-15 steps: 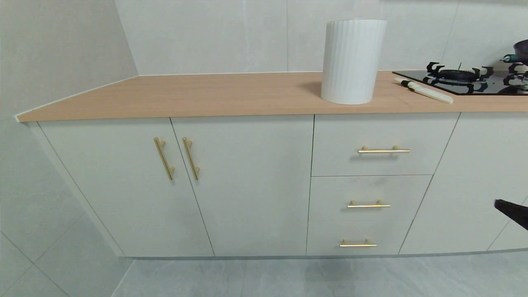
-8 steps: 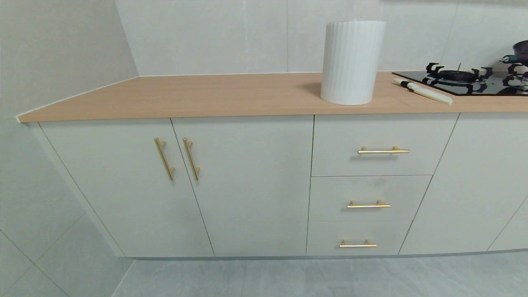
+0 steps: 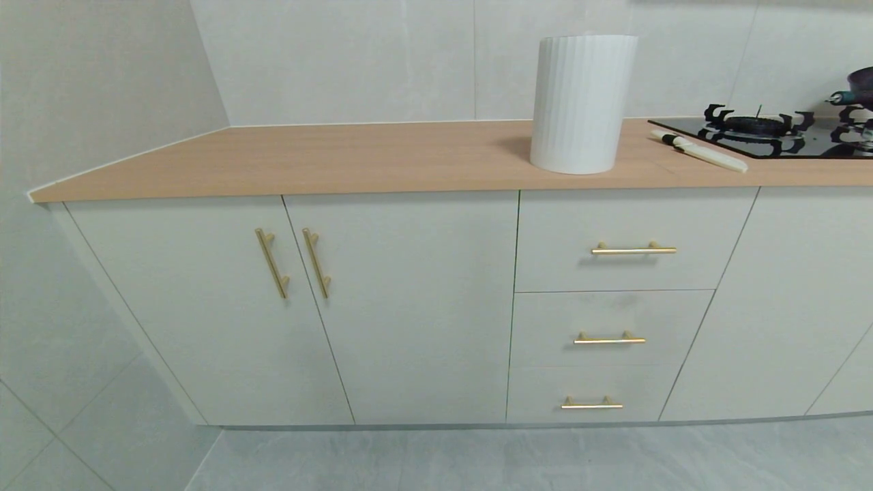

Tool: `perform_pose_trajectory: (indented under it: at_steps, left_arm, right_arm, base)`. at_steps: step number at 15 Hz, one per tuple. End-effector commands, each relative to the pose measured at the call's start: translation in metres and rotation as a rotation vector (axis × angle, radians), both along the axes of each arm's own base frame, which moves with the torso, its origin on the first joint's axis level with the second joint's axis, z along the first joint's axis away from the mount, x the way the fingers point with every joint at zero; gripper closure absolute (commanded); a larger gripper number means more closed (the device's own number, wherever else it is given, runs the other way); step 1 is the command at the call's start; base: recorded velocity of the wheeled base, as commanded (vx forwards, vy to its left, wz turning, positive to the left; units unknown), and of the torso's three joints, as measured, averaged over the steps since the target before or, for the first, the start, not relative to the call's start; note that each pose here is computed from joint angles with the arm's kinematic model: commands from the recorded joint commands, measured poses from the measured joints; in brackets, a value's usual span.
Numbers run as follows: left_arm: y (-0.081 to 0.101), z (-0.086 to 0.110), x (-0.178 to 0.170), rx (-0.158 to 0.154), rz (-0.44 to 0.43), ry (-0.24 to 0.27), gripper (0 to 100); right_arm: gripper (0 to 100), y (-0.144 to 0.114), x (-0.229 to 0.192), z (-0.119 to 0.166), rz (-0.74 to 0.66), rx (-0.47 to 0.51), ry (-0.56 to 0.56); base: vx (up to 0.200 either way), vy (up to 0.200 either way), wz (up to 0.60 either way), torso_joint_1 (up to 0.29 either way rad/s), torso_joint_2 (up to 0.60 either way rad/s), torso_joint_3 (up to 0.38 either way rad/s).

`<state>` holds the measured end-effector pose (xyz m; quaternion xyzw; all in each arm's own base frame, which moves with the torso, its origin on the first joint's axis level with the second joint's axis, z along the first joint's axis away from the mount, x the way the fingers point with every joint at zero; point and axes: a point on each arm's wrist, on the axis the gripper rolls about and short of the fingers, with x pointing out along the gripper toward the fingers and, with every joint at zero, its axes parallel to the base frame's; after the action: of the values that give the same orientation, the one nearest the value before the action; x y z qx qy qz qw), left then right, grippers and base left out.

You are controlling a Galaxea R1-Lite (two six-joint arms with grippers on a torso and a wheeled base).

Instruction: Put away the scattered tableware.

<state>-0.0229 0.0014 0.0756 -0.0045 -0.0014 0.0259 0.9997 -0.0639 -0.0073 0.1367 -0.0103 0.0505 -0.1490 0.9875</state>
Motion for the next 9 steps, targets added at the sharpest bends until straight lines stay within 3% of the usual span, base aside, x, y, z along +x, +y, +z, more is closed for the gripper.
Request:
perform_pose_trajectory:
  at_steps: [1,6,9]
  left_arm:
    - [0.000,0.000,0.000,0.000,0.000,0.001,0]
    - [0.000,0.000,0.000,0.000,0.000,0.001,0]
    - [0.000,0.000,0.000,0.000,0.000,-0.001,0]
  right_arm:
    - [0,0.002,0.002,-0.012,0.044,0.003,-0.026]
    - [0,0.007,0.040,-0.048,0.265,-0.012,-0.228]
    - [0,0.007,0.040,-0.049,0.277,-0.031,-0.217]
  base:
    - [0.000,0.000,0.00,0.000,0.00,0.000]
    - [0.000,0.000,0.00,0.000,0.00,0.000]
    - [0.000,0.000,0.00,0.000,0.00,0.000]
